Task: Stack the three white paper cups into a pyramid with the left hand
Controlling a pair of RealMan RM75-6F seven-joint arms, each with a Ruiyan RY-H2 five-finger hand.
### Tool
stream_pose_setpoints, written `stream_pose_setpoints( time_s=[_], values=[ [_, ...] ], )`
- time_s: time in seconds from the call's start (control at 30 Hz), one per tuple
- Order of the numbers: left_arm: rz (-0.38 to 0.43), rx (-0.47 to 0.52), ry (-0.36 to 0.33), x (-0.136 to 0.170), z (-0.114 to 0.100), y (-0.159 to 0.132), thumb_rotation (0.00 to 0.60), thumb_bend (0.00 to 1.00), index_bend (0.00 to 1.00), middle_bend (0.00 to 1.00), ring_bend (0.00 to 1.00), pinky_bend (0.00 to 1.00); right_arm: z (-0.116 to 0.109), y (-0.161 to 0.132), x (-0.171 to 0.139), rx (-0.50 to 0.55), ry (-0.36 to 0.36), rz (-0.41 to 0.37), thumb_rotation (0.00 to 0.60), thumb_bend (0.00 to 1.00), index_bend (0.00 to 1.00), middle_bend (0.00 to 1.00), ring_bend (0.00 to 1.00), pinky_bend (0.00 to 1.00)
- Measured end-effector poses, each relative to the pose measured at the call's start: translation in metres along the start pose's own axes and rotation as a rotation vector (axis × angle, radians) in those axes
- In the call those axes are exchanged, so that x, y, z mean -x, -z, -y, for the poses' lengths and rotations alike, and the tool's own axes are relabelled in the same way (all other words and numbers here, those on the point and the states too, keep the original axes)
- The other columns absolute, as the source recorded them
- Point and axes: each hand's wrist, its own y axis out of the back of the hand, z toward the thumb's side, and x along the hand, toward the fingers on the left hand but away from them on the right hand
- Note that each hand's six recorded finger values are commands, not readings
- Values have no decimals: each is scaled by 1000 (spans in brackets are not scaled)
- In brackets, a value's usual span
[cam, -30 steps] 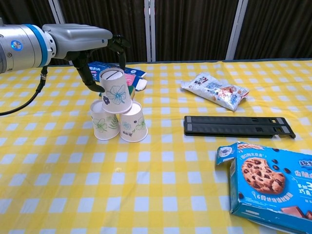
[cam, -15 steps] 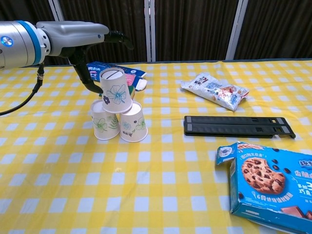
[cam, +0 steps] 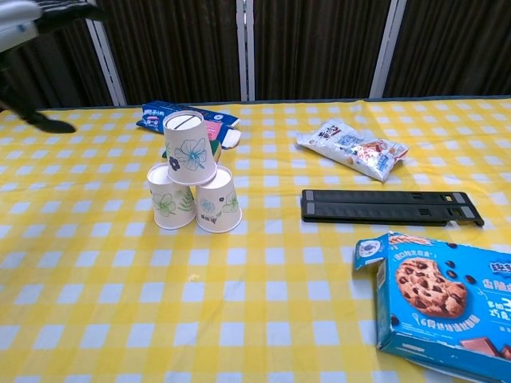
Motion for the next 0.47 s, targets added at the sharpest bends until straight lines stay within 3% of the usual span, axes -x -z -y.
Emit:
stream_pose_setpoints(
  time_s=[0.27, 0.47],
  values=[
    [-167, -7, 21, 84, 37, 49, 600, 122, 0, 0, 0, 0, 4, -10, -2, -30, 5, -33, 600, 102, 0, 0, 0, 0],
    [-226, 10, 20, 121, 49, 62, 600, 122, 0, 0, 0, 0, 8, -13, -2, -43, -2, -41, 600, 102, 0, 0, 0, 0]
  ],
)
